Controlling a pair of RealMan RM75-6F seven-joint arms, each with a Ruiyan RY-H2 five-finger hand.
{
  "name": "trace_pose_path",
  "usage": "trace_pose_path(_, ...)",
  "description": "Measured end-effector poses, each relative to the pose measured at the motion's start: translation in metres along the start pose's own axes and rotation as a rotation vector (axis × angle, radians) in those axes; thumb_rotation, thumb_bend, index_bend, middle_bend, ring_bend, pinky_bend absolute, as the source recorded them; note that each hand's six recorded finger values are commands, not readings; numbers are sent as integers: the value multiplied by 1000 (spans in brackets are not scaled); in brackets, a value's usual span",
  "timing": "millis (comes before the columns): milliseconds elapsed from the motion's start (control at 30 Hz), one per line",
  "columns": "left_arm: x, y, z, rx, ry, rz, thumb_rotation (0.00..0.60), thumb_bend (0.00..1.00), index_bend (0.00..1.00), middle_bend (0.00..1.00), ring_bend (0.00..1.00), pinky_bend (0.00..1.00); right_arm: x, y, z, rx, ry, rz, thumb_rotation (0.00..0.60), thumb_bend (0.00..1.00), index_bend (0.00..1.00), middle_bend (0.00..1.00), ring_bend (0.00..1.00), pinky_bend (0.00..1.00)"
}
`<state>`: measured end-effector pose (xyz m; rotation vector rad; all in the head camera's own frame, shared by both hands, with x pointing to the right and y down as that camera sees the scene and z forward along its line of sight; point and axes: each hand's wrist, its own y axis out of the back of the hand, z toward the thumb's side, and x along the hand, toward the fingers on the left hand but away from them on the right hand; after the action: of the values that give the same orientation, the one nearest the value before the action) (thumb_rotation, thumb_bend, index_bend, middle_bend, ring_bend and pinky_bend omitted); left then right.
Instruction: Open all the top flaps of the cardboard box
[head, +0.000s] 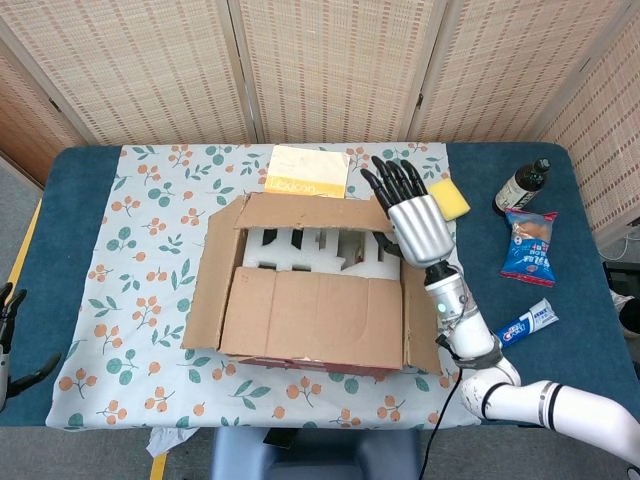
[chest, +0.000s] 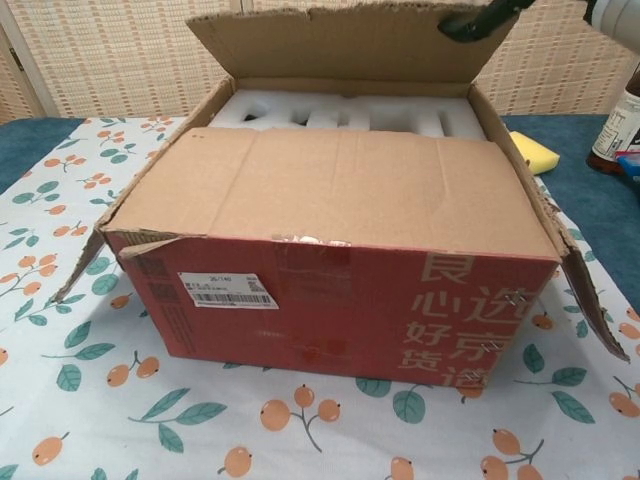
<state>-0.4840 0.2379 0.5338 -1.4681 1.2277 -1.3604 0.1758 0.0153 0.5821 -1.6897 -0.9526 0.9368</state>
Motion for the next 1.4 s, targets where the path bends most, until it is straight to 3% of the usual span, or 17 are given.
trace_pose_path(267, 8, -6, -12, -13, 36, -35, 600, 233, 0, 44, 0, 0, -42, 15, -21, 14, -72, -47, 600, 393, 0, 0, 0, 0)
trace_pose_path(600, 20, -7, -36, -63, 102, -60, 600, 234, 0, 44, 0, 0, -84, 26, -70, 26, -181, -104, 600, 392, 0, 0, 0, 0)
trace_pose_path(800, 23, -6, -39, -75, 112, -58, 600, 234, 0, 44, 0, 0, -83, 22, -80, -30, -158, -108, 600, 393, 0, 0, 0, 0)
trace_pose_path(967, 24, -8, -40, -62, 118, -59, 600, 235, 0, 44, 0, 0, -65, 15, -69, -168, -116, -13, 600, 392, 0, 0, 0, 0)
trace_pose_path(1100, 26, -10, -41, -52, 124, -65, 600, 235, 0, 44, 0, 0, -39, 18, -52, -304, -74, 121, 600, 394, 0, 0, 0, 0)
trace_pose_path(1233, 27, -13, -41, -47, 128, -76, 600, 235, 0, 44, 0, 0, -10, 25, -44, -407, -49, 262, 600, 393, 0, 0, 2, 134)
trace_pose_path(1400, 27, -13, -43, -39, 137, -74, 600, 235, 0, 44, 0, 0, 15, 20, -34, -550, -39, 386, 600, 393, 0, 0, 85, 199)
